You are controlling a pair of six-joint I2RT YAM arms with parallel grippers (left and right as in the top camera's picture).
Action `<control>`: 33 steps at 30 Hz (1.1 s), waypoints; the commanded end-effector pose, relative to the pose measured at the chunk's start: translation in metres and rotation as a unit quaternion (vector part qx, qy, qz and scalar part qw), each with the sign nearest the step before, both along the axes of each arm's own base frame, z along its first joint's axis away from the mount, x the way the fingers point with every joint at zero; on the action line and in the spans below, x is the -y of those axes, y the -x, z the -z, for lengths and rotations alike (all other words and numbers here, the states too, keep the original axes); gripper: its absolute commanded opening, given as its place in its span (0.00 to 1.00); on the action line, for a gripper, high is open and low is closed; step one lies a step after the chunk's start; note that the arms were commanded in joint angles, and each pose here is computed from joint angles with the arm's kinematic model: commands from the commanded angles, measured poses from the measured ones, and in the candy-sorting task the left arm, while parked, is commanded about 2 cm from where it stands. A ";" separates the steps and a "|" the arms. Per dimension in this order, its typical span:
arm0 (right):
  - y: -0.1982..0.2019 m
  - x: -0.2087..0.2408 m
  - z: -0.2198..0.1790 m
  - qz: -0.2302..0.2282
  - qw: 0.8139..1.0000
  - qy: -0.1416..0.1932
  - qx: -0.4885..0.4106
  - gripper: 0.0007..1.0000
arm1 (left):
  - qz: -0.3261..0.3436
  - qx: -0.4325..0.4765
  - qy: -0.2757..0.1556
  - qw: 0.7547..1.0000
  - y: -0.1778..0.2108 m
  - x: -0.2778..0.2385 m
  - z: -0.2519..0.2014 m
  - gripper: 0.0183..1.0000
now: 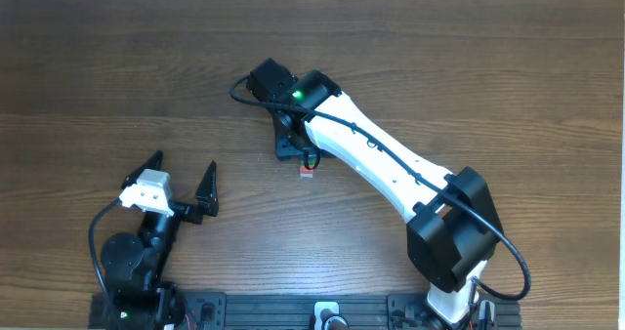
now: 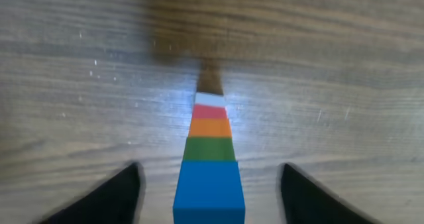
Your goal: Stack Cubes
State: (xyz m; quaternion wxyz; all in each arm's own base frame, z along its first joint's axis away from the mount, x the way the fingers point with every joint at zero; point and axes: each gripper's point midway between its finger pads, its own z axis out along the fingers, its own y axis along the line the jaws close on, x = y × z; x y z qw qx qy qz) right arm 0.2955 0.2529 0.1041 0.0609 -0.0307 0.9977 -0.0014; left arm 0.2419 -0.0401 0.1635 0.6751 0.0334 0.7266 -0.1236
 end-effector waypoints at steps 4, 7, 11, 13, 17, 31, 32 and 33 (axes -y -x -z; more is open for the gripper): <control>-0.017 0.003 -0.001 0.006 1.000 -0.013 0.018 0.99 | 0.001 0.004 -0.007 1.000 0.000 0.000 0.002 1.00; -0.039 0.011 -0.021 -0.004 0.998 -0.028 0.048 0.99 | 0.001 0.004 -0.007 1.000 0.000 0.000 0.002 1.00; -0.080 0.047 -0.064 0.011 0.993 -0.041 0.107 0.99 | 0.001 0.004 -0.007 1.000 0.000 0.000 0.002 1.00; -0.100 0.079 -0.086 0.026 0.990 -0.043 0.134 0.99 | 0.001 0.004 -0.007 1.000 0.000 0.000 0.002 1.00; -0.108 0.138 -0.104 0.063 0.987 -0.028 0.143 0.99 | 0.001 0.004 -0.007 1.000 0.000 0.000 0.002 1.00; -0.006 0.279 -0.124 0.134 0.964 -0.007 0.229 0.99 | 0.001 0.004 -0.007 1.000 0.000 0.000 0.002 1.00; 0.005 0.281 -0.126 0.136 0.960 -0.009 0.244 0.99 | 0.001 0.004 -0.007 1.000 0.000 0.000 0.002 1.00; 0.014 0.282 -0.128 0.138 0.955 -0.008 0.261 0.99 | 0.001 0.004 -0.007 1.000 0.000 0.000 0.002 1.00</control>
